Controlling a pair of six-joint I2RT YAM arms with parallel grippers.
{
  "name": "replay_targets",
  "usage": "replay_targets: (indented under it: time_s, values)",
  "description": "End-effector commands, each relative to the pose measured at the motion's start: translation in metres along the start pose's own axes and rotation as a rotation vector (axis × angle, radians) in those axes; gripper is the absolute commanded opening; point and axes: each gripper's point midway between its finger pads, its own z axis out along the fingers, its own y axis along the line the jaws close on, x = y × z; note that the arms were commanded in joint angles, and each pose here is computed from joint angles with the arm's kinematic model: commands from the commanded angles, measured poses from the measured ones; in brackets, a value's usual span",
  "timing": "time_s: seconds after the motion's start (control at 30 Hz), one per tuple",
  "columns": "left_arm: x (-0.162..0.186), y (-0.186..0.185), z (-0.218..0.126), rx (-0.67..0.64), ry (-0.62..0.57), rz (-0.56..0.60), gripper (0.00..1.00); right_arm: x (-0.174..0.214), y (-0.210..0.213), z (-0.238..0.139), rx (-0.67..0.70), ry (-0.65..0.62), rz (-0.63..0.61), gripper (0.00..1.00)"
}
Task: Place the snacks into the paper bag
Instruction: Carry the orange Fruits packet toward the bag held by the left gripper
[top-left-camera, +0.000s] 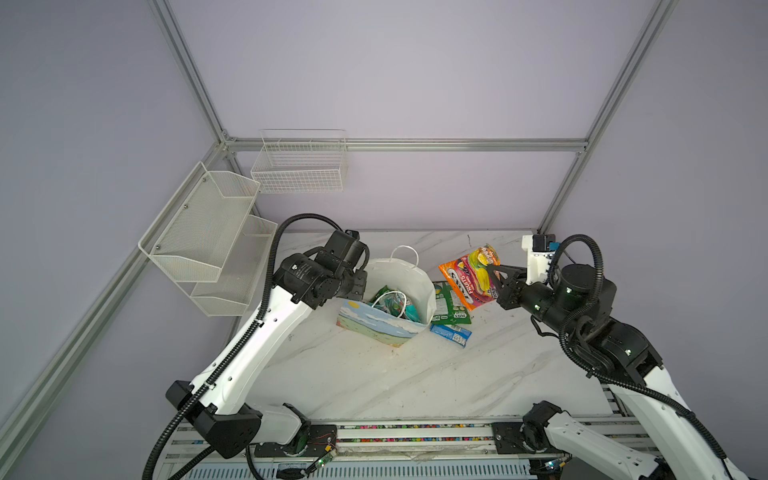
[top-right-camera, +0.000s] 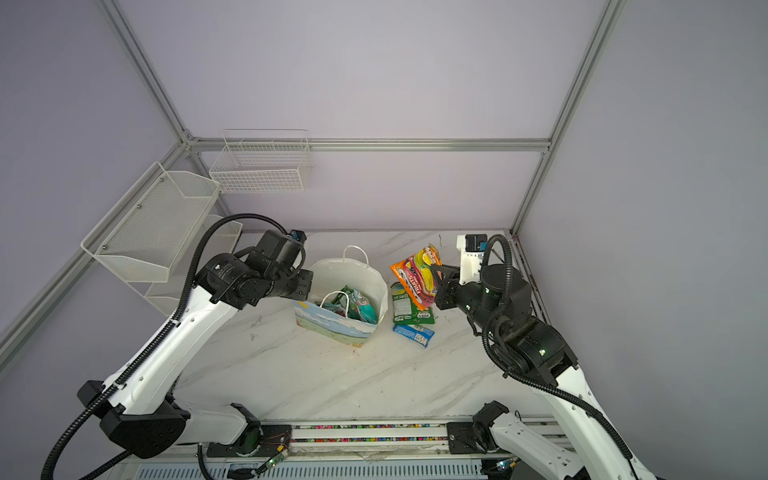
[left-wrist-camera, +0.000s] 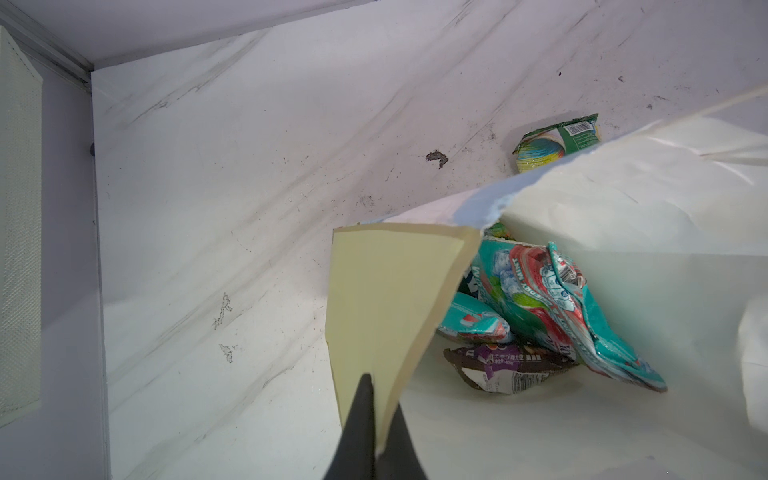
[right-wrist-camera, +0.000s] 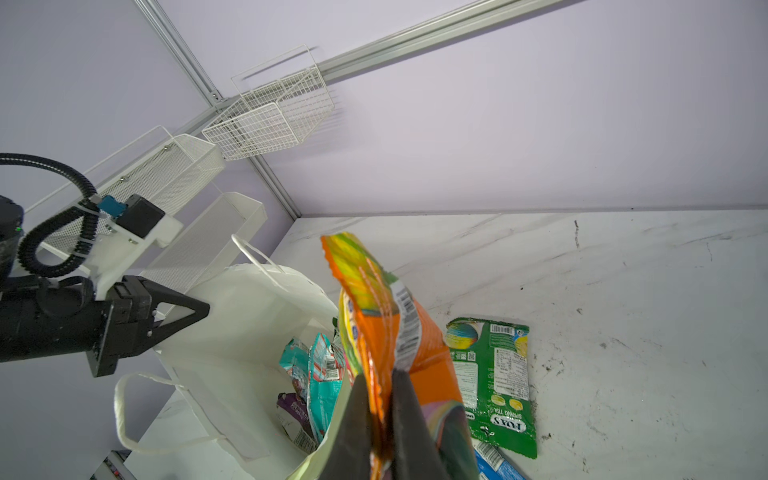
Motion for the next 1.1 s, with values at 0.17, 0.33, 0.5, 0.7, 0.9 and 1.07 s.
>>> replay_targets:
  time_s: [0.17, 0.33, 0.5, 0.7, 0.9, 1.07]
  values:
    - [-0.037, 0.001, -0.037, 0.020, -0.151, -0.045, 0.00, -0.047, 0.031, -0.024, -0.136, -0.163, -0.022, 0.00]
    - [-0.038, -0.002, -0.037, 0.021, -0.151, -0.041, 0.00, -0.052, 0.038, -0.025, -0.168, -0.176, -0.020, 0.00]
    - [-0.038, -0.004, -0.036, 0.021, -0.148, -0.035, 0.00, -0.053, 0.043, -0.026, -0.197, -0.184, -0.019, 0.00]
    - [-0.039, -0.004, -0.038, 0.023, -0.154, -0.036, 0.00, -0.054, 0.048, -0.024, -0.228, -0.183, -0.011, 0.00]
    - [-0.039, -0.005, -0.040, 0.026, -0.158, -0.033, 0.00, -0.054, 0.053, -0.023, -0.259, -0.183, 0.001, 0.00]
    - [-0.041, -0.006, -0.044, 0.028, -0.165, -0.033, 0.00, -0.054, 0.056, -0.021, -0.280, -0.181, 0.011, 0.00]
